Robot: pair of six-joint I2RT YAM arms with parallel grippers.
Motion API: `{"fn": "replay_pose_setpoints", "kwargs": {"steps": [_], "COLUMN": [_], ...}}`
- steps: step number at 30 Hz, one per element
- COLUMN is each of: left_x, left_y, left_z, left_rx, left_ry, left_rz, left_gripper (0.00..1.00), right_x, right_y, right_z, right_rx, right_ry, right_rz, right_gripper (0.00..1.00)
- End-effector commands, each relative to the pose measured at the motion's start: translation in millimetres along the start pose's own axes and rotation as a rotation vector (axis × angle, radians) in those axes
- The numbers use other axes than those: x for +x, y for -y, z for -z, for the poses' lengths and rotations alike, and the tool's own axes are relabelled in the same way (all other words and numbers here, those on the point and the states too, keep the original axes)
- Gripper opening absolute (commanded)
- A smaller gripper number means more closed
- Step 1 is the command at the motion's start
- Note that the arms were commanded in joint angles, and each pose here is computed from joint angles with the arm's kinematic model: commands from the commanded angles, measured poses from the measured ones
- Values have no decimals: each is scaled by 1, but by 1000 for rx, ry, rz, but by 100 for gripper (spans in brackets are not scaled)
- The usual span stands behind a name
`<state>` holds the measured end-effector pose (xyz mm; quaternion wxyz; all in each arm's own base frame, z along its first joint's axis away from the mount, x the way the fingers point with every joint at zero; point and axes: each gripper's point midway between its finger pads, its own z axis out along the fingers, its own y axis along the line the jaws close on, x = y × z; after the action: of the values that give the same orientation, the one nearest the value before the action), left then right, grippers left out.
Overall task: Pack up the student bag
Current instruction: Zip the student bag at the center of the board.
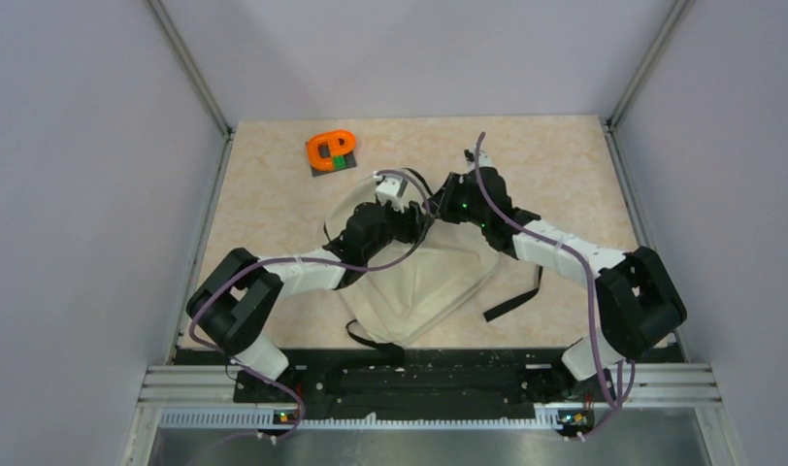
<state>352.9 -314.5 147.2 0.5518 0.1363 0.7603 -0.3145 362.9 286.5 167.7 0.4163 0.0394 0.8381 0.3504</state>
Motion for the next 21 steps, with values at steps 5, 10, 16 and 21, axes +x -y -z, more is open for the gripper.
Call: {"fn": "replay_pose_setpoints", "kwargs": {"steps": [5, 10, 16, 21], "left_x": [-33, -32, -38, -29], "left_y": [13, 20, 25, 26], "left_z": [-13, -15, -10, -21], "left_rx": [39, 73, 78, 101], "left_ry": [100, 82, 88, 56], "left_rz": [-32, -50, -100, -132], "left_gripper": [57, 55, 59, 59], "right_x": [-31, -33, -41, -45], "right_y": [-8, -6, -4, -8], "right_z": [2, 1, 6, 9], "right_rx": [-12, -12, -15, -36], "right_ry": [94, 104, 119, 110], "right_rz": [24, 39, 51, 48], "right_gripper": [12, 0, 0, 0]}}
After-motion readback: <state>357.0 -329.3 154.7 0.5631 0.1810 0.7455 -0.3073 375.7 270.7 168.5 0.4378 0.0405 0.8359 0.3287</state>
